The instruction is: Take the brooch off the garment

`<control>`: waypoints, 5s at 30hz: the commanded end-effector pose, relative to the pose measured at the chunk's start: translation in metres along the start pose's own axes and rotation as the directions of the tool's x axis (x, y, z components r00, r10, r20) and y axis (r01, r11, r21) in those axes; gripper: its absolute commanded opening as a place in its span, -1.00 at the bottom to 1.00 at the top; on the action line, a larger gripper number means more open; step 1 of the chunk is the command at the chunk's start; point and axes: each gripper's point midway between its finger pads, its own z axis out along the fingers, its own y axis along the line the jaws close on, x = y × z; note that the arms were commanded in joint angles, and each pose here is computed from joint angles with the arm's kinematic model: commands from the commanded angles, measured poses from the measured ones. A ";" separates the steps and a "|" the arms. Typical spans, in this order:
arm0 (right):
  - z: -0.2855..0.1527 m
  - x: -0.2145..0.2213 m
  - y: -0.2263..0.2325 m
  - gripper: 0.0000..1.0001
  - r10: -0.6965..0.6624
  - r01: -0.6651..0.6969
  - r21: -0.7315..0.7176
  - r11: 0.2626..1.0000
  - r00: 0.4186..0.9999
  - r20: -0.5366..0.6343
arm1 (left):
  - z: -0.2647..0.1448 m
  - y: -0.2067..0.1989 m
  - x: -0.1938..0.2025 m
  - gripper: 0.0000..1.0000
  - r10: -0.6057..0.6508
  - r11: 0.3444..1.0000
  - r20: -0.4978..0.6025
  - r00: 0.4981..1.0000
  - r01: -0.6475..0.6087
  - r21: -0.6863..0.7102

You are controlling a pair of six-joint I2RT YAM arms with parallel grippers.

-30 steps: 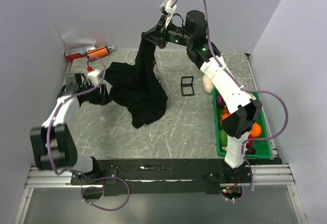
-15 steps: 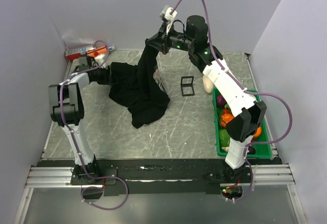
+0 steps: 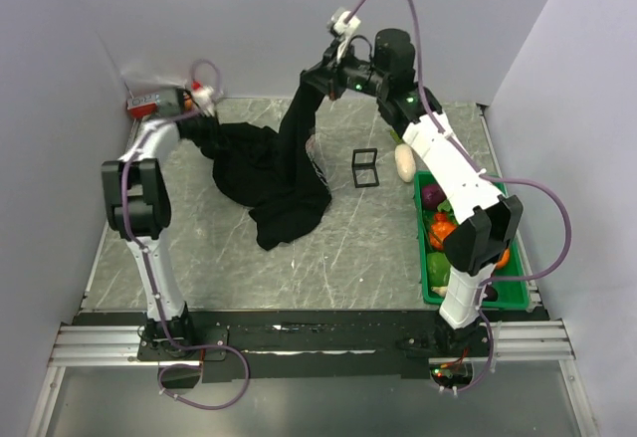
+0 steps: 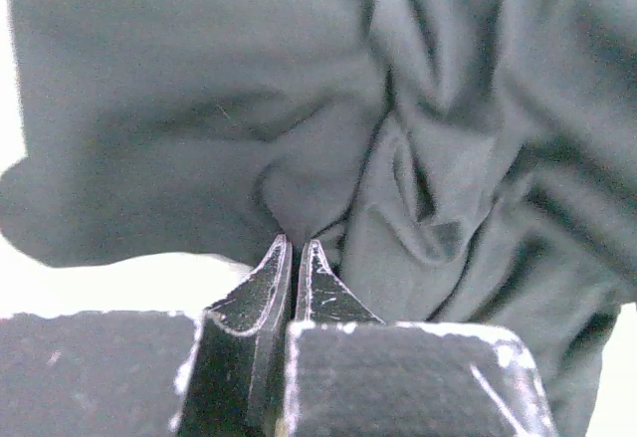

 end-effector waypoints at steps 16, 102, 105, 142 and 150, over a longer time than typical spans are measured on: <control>-0.100 -0.207 -0.065 -1.00 -0.395 0.229 0.405 0.885 0.831 0.392 | -0.490 -0.123 -0.230 -0.98 0.690 0.714 0.621 0.372 -0.204 -0.670; -0.110 0.126 0.049 -1.00 -0.463 0.466 -0.008 0.885 0.875 -0.139 | -0.328 -0.087 0.103 -0.91 0.646 0.623 -0.029 0.763 -0.548 -0.559; -0.144 0.198 0.091 -0.22 -0.440 0.414 -0.154 0.897 0.867 -0.236 | -0.306 -0.089 0.174 0.30 0.658 0.618 -0.128 0.742 -0.629 -0.472; -0.044 0.241 0.042 0.46 0.092 -0.126 -0.035 0.991 0.859 -0.504 | -0.123 0.077 0.019 0.47 -0.144 0.934 0.250 0.957 0.215 -0.285; -0.094 0.296 0.054 0.58 -0.002 -0.070 -0.076 0.995 0.722 -0.692 | -0.058 0.097 0.022 0.37 -0.174 0.934 0.115 0.978 0.201 -0.296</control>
